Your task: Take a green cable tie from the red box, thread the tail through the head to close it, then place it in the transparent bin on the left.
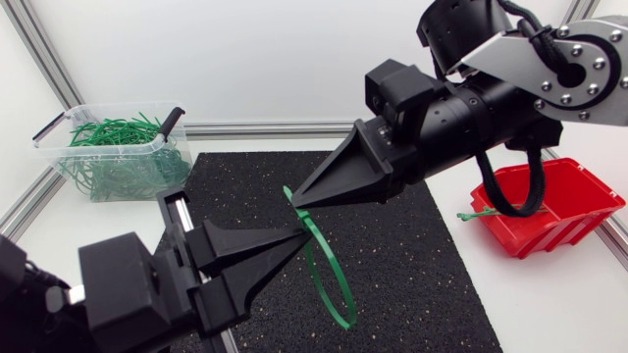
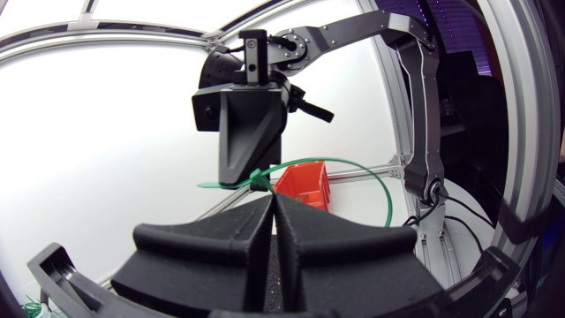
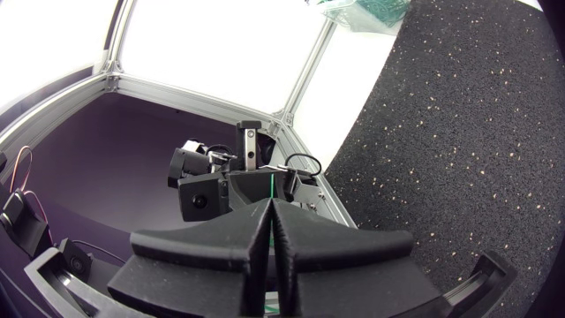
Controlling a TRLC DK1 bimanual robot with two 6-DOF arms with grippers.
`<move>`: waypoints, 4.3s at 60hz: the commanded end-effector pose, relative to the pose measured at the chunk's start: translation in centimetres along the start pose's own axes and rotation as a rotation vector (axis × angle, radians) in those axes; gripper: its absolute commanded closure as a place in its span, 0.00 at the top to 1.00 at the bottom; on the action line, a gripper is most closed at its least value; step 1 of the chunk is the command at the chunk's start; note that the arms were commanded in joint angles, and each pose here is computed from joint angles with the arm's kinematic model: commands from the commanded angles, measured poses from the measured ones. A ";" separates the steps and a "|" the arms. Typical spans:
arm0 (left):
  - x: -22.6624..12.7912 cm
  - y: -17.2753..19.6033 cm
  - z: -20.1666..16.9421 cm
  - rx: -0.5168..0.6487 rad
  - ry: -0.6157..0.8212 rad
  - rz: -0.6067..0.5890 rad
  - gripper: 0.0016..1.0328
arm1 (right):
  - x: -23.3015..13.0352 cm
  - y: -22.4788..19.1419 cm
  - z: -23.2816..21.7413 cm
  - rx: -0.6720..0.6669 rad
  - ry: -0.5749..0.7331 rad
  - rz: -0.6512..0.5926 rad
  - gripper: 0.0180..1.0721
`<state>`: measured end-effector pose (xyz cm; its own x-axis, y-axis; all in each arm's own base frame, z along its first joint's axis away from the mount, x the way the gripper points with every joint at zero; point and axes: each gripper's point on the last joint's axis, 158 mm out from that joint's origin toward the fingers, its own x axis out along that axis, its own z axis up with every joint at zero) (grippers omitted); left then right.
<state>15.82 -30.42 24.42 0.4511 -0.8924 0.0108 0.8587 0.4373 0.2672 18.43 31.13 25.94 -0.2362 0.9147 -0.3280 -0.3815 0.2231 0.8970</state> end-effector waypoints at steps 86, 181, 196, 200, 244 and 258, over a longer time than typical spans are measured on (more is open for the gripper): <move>-18.8 49.5 -14.8 -0.398 0.486 1.252 0.04 | -13.5 -14.7 6.3 -0.361 -0.512 -0.739 0.96; -21.4 25.9 -14.0 -0.303 0.450 1.171 0.97 | -29.1 -18.1 -4.7 -0.507 -1.028 -1.372 0.96; -22.2 23.6 -14.3 -0.282 0.385 1.172 0.97 | -28.2 -18.3 -5.7 -0.517 -1.080 -1.377 0.96; -22.4 23.1 -14.3 -0.276 0.369 1.172 0.97 | -28.0 -18.4 -5.9 -0.520 -1.095 -1.377 0.96; -22.8 19.3 -15.9 -0.290 0.269 1.092 0.97 | -26.7 -19.6 -7.6 -0.534 -1.226 -1.361 0.96; -22.7 18.5 -16.6 -0.291 0.243 1.069 0.97 | -26.7 -19.6 -7.6 -0.534 -1.226 -1.361 0.96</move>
<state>25.56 -0.28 14.78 0.9971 -0.0117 -0.0746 0.0131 0.9997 0.0182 25.36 -0.20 15.57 0.9985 -0.0081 -0.0537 0.0069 0.9997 -0.0220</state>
